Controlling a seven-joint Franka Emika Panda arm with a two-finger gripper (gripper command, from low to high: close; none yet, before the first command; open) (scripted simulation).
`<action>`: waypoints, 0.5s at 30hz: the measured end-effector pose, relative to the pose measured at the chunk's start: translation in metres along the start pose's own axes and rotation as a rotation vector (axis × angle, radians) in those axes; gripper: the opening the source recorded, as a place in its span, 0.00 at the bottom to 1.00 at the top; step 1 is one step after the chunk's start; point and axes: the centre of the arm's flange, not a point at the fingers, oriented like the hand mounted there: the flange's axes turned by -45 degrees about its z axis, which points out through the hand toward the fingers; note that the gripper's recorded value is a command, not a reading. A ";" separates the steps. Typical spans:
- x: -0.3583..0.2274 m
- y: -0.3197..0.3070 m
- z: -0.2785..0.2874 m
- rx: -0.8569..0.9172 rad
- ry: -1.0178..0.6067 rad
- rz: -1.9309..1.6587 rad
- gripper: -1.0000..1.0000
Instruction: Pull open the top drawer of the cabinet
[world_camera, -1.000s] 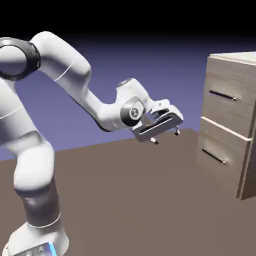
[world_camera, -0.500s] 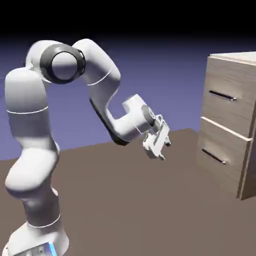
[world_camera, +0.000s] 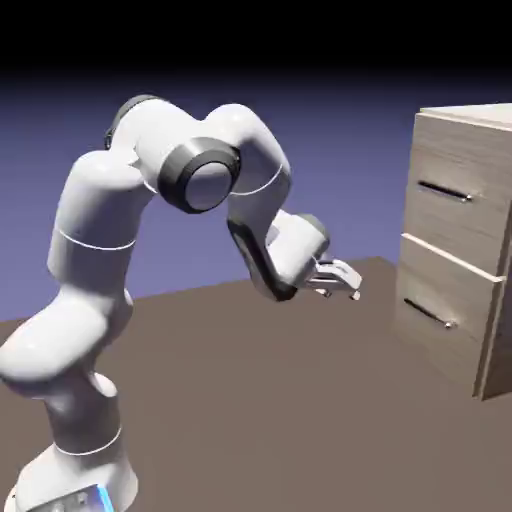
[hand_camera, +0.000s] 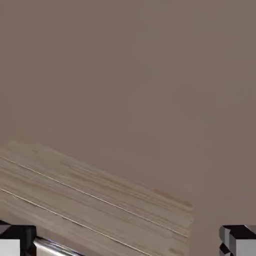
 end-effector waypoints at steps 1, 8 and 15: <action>-0.005 -0.002 0.001 0.004 -0.028 -0.060 0.50; -0.045 -0.032 0.002 0.105 -0.233 -0.438 0.50; -0.087 -0.095 -0.008 0.352 -0.395 -0.740 0.50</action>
